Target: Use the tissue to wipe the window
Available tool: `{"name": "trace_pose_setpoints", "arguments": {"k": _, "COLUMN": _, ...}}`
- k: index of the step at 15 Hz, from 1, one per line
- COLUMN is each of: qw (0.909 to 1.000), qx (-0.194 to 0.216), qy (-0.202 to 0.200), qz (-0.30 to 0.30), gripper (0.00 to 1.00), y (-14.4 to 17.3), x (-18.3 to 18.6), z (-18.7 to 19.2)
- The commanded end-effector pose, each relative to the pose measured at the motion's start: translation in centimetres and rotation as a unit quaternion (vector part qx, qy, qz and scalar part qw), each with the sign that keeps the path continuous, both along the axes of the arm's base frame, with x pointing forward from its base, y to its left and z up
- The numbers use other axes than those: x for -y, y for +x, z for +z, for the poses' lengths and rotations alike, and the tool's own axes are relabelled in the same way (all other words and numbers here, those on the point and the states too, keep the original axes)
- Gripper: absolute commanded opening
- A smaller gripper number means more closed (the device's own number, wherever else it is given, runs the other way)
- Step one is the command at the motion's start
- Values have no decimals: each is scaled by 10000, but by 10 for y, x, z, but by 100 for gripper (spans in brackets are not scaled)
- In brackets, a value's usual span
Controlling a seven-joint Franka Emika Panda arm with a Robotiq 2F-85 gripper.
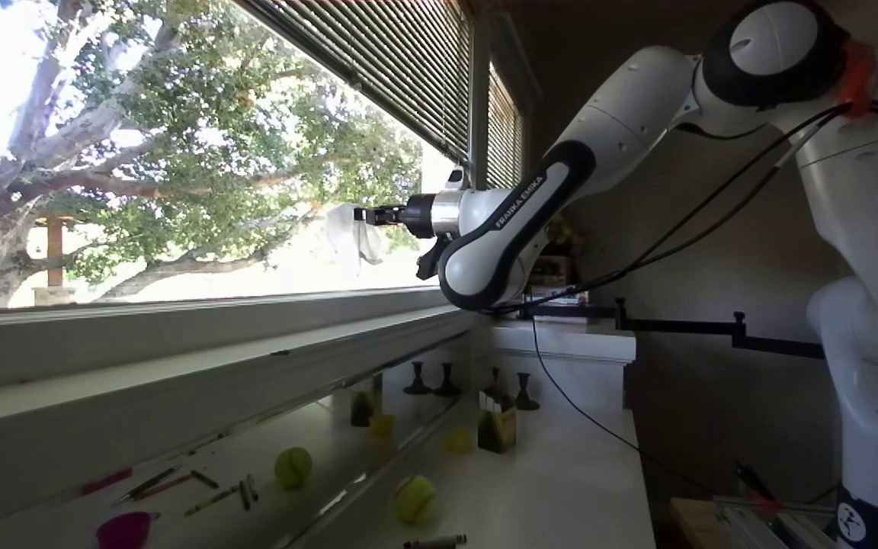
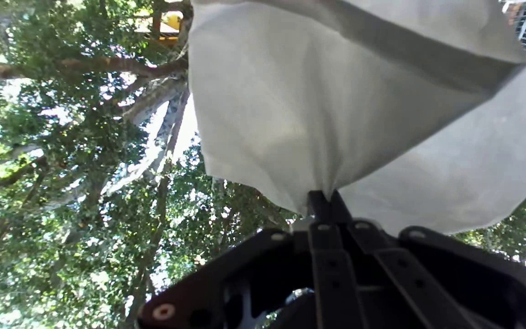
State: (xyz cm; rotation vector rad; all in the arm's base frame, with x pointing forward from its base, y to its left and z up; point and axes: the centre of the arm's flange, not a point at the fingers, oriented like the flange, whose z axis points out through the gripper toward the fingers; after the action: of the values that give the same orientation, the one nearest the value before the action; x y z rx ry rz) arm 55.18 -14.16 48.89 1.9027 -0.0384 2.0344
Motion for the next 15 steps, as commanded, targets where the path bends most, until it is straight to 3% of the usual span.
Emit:
{"name": "trace_pose_setpoints", "arguments": {"k": 1, "qw": 9994, "qx": 294, "qy": 31, "qz": 153, "gripper": 0, "y": 18, "x": 12, "z": 3}}
{"name": "trace_pose_setpoints", "arguments": {"k": 15, "qw": 9980, "qx": 563, "qy": 58, "qz": 283, "gripper": 0, "y": 31, "x": -24, "z": 54}}
